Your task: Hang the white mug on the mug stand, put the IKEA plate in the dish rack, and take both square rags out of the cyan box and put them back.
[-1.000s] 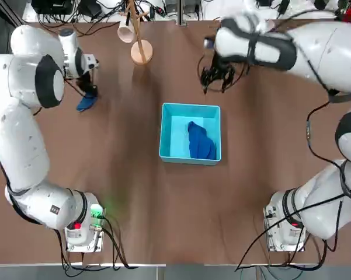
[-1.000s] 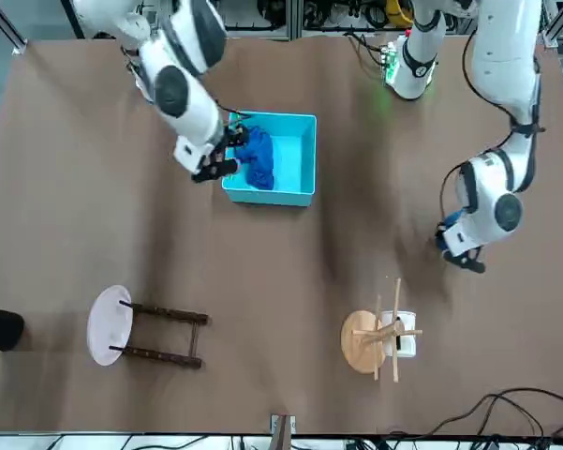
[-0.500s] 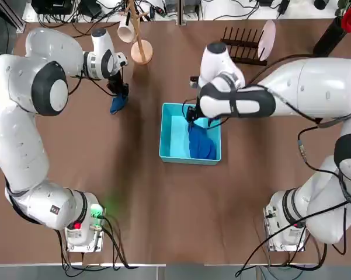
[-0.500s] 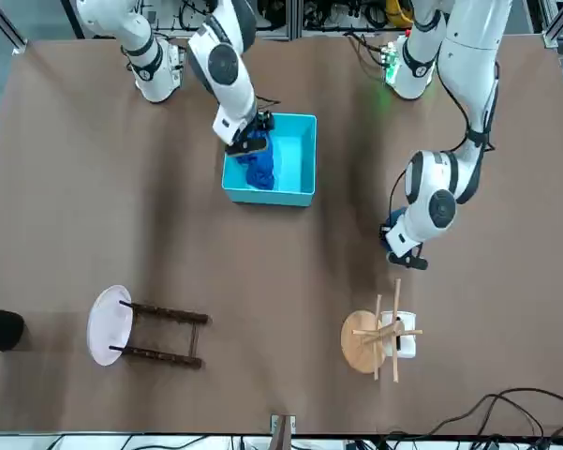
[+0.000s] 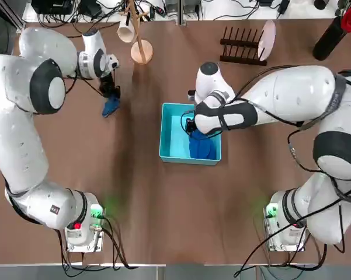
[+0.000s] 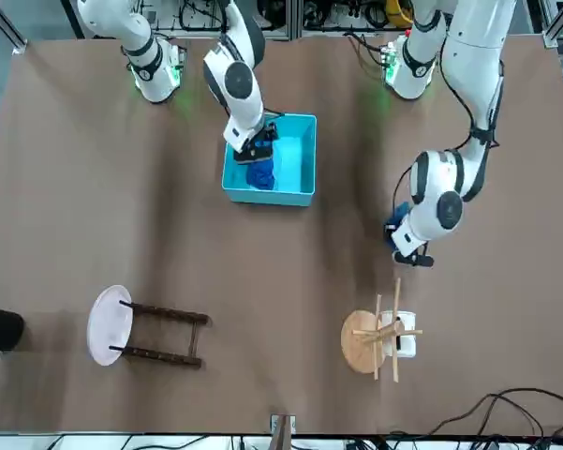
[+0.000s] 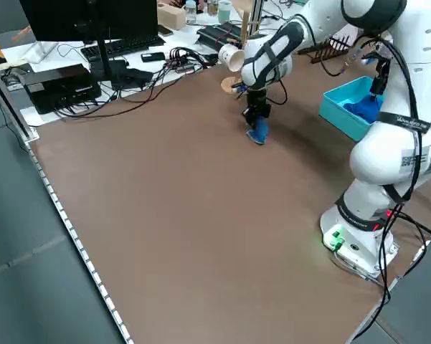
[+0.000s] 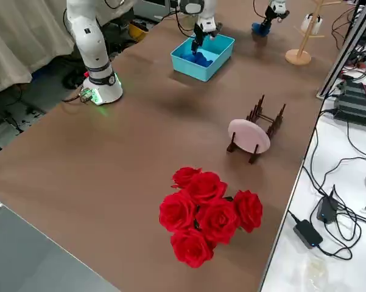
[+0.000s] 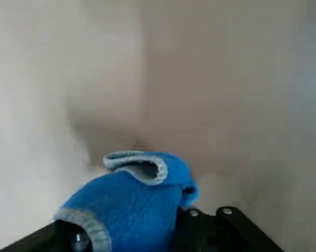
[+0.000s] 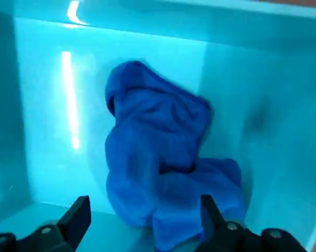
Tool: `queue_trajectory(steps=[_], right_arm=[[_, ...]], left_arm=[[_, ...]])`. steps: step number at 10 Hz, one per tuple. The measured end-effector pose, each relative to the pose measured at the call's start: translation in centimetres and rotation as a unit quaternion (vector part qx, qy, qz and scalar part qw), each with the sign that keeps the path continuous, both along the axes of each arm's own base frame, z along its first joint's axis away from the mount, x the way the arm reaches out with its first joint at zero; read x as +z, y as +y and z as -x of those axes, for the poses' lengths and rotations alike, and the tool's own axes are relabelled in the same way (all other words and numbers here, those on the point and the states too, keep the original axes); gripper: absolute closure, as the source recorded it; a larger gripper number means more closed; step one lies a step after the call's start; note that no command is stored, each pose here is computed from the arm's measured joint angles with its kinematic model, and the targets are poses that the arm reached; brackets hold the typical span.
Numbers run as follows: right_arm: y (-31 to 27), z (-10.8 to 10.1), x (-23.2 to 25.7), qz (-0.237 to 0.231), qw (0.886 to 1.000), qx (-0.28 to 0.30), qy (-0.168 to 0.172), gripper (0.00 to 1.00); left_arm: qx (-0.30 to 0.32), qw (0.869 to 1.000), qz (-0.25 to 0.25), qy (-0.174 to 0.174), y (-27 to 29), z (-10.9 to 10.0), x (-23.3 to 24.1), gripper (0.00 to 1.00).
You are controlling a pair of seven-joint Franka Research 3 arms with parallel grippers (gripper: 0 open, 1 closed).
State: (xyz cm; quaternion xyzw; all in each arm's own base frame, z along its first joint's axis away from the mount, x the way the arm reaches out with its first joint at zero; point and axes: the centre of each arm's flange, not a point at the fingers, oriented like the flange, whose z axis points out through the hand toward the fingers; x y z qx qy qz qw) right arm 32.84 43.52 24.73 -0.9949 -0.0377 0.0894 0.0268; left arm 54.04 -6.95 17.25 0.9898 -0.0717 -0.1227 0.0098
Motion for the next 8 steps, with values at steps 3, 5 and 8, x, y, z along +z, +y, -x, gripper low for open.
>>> queue_trajectory(steps=[3,5,8], right_arm=[[-0.2,-0.3,-1.6,0.006,1.000,-0.004,-0.002,0.37],[-0.6,-1.2,-1.3,0.005,1.000,-0.012,-0.006,0.70],[-4.6,-7.9,4.5,0.008,0.998,-0.056,0.030,0.96]], left_arm=[[-0.049,0.998,-0.008,0.023,14.5,1.7,0.5,0.83],[-0.098,0.995,-0.006,0.020,22.7,3.1,2.3,0.83],[-0.125,0.992,-0.007,0.009,26.3,3.3,4.0,0.83]])
